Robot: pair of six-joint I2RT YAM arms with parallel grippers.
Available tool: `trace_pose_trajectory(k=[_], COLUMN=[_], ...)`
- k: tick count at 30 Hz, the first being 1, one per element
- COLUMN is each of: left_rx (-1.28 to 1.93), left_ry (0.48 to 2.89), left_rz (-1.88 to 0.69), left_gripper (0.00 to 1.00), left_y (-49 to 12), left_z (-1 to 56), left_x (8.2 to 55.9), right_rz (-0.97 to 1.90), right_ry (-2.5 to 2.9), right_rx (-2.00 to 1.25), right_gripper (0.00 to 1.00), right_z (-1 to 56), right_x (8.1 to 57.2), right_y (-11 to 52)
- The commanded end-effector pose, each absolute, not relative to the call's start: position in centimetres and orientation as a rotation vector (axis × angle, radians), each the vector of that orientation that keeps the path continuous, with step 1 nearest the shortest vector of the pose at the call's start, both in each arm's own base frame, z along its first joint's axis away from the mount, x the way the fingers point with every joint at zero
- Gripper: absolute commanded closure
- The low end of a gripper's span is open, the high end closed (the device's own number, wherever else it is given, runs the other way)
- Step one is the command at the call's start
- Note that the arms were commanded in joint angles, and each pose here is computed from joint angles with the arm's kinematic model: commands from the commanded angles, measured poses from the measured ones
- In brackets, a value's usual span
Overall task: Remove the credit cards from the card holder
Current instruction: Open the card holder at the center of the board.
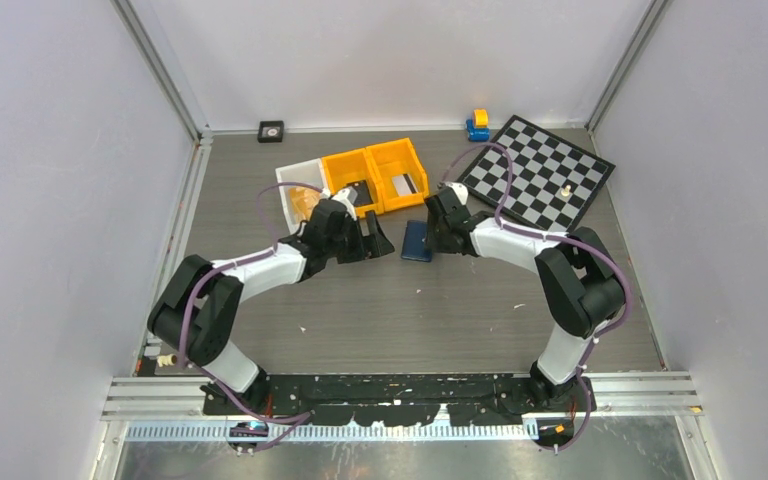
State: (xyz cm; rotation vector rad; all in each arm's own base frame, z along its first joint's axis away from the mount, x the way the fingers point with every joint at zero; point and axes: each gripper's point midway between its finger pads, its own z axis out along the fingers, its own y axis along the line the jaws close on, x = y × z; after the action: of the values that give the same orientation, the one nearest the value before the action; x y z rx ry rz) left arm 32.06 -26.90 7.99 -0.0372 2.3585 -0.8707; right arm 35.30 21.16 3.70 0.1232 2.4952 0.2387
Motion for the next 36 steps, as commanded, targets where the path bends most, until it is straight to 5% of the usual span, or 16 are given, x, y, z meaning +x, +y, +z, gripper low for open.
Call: trace_pose_trajectory(k=[1,7,17,36], left_rx=[-0.034,-0.017,0.007,0.255], left_ry=[2.257,2.237,2.24,2.266], left_rz=[-0.885,-0.888,-0.915,-1.114], left_gripper=[0.17,0.17,0.17,0.17], left_y=[-26.9,-26.8,-27.4,-32.9], left_z=[10.6,11.2,11.1,9.7], left_x=[32.8,32.7,32.5,31.6], right_rz=[0.243,0.311,0.499,0.65], right_ry=[2.45,2.39,2.233,2.209], right_rx=[0.107,0.105,0.065,0.014], right_gripper=[0.72,0.98,1.0,1.0], right_z=[5.3,7.3,12.4,13.3], right_x=[36.4,36.1,34.9,34.1], right_y=[21.7,21.8,22.7,24.5])
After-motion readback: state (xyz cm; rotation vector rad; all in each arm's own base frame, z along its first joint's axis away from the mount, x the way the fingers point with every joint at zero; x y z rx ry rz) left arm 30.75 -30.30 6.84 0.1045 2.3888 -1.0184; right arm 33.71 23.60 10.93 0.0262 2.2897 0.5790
